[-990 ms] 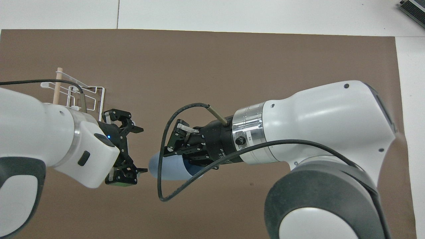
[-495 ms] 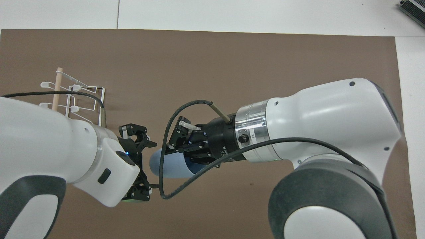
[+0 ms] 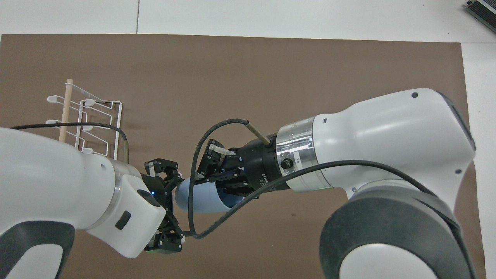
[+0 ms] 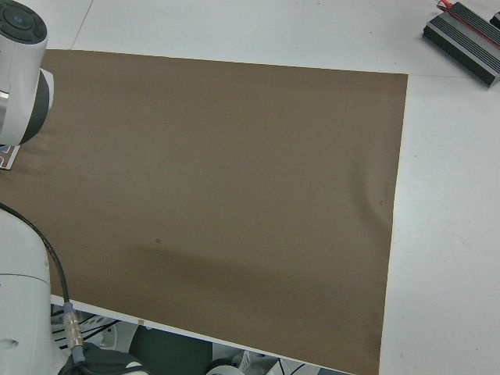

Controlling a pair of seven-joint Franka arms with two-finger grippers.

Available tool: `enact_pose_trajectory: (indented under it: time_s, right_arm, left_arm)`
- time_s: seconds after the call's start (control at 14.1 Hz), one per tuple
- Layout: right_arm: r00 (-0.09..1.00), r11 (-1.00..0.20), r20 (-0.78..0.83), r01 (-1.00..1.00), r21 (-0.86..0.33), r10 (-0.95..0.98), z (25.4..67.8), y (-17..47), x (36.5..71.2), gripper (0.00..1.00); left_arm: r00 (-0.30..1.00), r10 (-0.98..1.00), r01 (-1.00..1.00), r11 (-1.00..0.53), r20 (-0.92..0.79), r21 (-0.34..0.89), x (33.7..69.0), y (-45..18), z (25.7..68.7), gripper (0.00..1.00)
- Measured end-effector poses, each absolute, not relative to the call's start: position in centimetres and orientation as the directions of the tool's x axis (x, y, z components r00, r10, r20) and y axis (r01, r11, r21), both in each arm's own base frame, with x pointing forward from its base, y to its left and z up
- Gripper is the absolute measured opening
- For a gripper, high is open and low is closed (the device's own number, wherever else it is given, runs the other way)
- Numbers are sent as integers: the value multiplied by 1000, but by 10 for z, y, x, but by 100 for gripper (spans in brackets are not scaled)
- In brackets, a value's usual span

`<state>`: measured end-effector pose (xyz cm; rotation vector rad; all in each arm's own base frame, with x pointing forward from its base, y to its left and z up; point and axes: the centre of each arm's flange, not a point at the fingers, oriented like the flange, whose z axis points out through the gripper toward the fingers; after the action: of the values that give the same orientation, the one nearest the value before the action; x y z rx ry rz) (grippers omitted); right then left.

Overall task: Hang cup on cup holder
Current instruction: 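Move the open left gripper toward the cup held by the right gripper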

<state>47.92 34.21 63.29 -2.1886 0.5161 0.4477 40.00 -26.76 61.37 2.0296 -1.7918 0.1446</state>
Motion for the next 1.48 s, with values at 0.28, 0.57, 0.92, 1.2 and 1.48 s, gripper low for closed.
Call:
enact_pose_trajectory:
  time_s: [0.28,0.57,0.92,1.2,1.48]
  right_arm:
    - [854,-567,-479,-501,-653,-203,639,343,479,5]
    - [851,-558,-480,-509,-656,-213,636,342,483,5]
    - [846,-555,-488,-516,-652,-214,631,341,486,5]
    - [846,-555,-488,-516,-652,-214,631,341,486,5]
    - [846,-555,-488,-516,-652,-214,631,341,486,5]
  left_arm:
    - [171,-912,-970,-89,373,227,397,-262,621,100]
    - [202,-896,-967,-118,394,227,399,-250,628,100]
    - [249,-880,-960,-169,406,223,394,-224,624,100]
    - [276,-861,-958,-211,428,195,398,-217,614,100]
    - [300,-826,-953,-236,478,190,399,-218,609,100]
